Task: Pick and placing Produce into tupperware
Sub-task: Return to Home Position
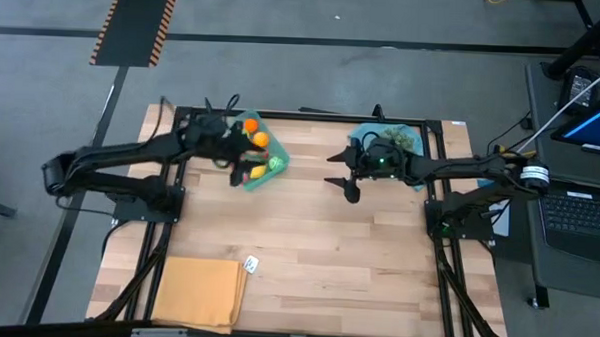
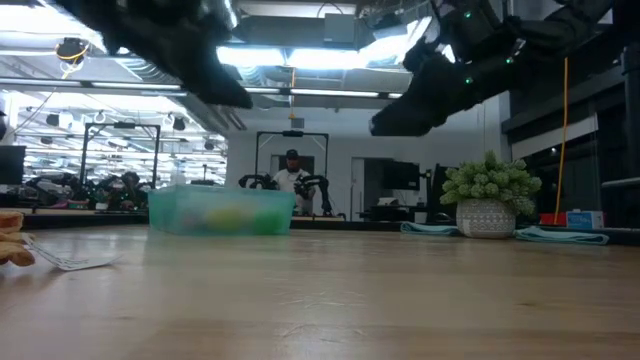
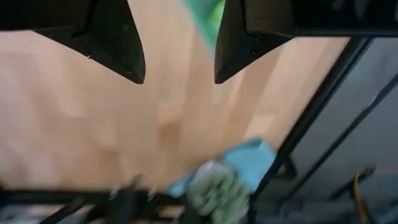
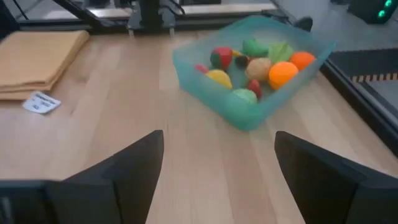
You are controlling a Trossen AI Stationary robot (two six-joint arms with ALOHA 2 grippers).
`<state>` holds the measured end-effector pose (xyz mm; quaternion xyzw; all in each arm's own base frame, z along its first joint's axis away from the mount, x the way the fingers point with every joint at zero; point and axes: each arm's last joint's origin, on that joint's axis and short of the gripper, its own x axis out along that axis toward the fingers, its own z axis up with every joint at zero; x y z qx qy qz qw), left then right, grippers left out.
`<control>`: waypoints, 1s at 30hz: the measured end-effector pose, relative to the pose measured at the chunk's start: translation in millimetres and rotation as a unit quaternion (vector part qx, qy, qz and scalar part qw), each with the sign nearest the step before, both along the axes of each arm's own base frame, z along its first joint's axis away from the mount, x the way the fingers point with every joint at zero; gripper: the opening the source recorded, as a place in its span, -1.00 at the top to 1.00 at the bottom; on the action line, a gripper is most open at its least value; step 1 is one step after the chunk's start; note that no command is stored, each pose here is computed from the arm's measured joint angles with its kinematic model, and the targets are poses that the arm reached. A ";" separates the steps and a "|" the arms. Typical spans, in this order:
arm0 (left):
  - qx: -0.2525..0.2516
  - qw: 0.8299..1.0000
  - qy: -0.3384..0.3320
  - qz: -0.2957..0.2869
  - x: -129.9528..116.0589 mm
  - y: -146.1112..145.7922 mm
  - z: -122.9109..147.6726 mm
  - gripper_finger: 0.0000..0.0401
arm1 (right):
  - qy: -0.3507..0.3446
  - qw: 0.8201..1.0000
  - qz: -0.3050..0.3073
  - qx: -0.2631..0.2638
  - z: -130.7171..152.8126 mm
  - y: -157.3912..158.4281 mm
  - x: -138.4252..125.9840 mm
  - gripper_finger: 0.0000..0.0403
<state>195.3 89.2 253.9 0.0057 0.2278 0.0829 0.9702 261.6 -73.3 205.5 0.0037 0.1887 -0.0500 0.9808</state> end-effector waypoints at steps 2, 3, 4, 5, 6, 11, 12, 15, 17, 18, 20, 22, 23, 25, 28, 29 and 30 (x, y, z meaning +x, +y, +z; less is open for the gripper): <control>0.009 0.999 -0.032 -0.015 -7.4 -11.7 4.3 0.08 | -0.008 1.000 0.001 -0.003 5.1 0.8 -2.4 -0.52; 0.015 0.999 -0.046 -0.021 -13.0 -16.9 7.0 0.08 | -0.014 1.000 0.001 -0.005 8.1 1.1 -3.7 -0.52; 0.021 0.998 -0.059 -0.024 -18.9 -21.2 9.9 0.08 | -0.018 1.000 0.001 -0.007 10.6 1.5 -5.0 -0.52; 0.028 0.997 -0.074 -0.027 -25.0 -25.4 13.2 0.08 | -0.025 1.000 0.002 -0.009 13.7 1.8 -5.9 -0.52; 0.034 0.995 -0.089 -0.030 -32.2 -29.4 15.8 0.08 | -0.028 1.000 0.002 -0.010 16.3 2.3 -7.4 -0.52; 0.068 0.983 -0.171 -0.025 -70.2 -45.5 18.9 0.08 | -0.046 0.999 0.009 -0.016 28.3 5.6 -14.6 -0.52; 0.069 0.980 -0.184 -0.019 -77.7 -48.3 16.7 0.08 | -0.049 0.999 0.009 -0.017 30.9 6.2 -16.5 -0.52; 0.075 0.972 -0.222 -0.011 -94.8 -54.9 7.9 0.08 | -0.065 0.998 0.010 -0.023 38.4 7.5 -20.7 -0.52; 0.064 0.969 -0.240 -0.003 -101.0 -57.1 -4.5 0.08 | -0.068 0.997 0.011 -0.029 41.1 8.2 -22.8 -0.52; 0.059 0.968 -0.243 -0.002 -101.9 -57.6 -13.1 0.08 | -0.069 0.997 0.014 -0.031 41.9 9.1 -23.2 -0.52; 0.057 0.964 -0.259 -0.004 -100.9 -57.8 -29.8 0.08 | -0.070 0.997 0.017 -0.033 42.4 10.7 -23.1 -0.52; 0.061 0.959 -0.276 -0.010 -98.4 -58.1 -44.1 0.08 | -0.069 0.997 0.022 -0.033 42.2 12.9 -22.6 -0.52; 0.062 0.957 -0.282 -0.013 -97.3 -58.3 -50.1 0.08 | -0.069 0.997 0.025 -0.033 42.1 14.4 -22.2 -0.52; 0.062 0.955 -0.291 -0.018 -95.6 -58.9 -59.3 0.08 | -0.069 0.997 0.033 -0.032 42.0 18.3 -21.3 -0.52; 0.053 0.954 -0.295 -0.024 -94.3 -60.0 -67.3 0.08 | -0.068 0.996 0.043 -0.037 42.0 22.0 -20.5 -0.52; 0.050 0.955 -0.292 -0.026 -93.8 -60.5 -70.3 0.08 | -0.068 0.996 0.045 -0.037 42.0 22.6 -20.4 -0.52; 0.047 0.956 -0.288 -0.029 -93.3 -61.0 -72.9 0.08 | -0.069 0.996 0.046 -0.036 42.0 23.5 -20.2 -0.52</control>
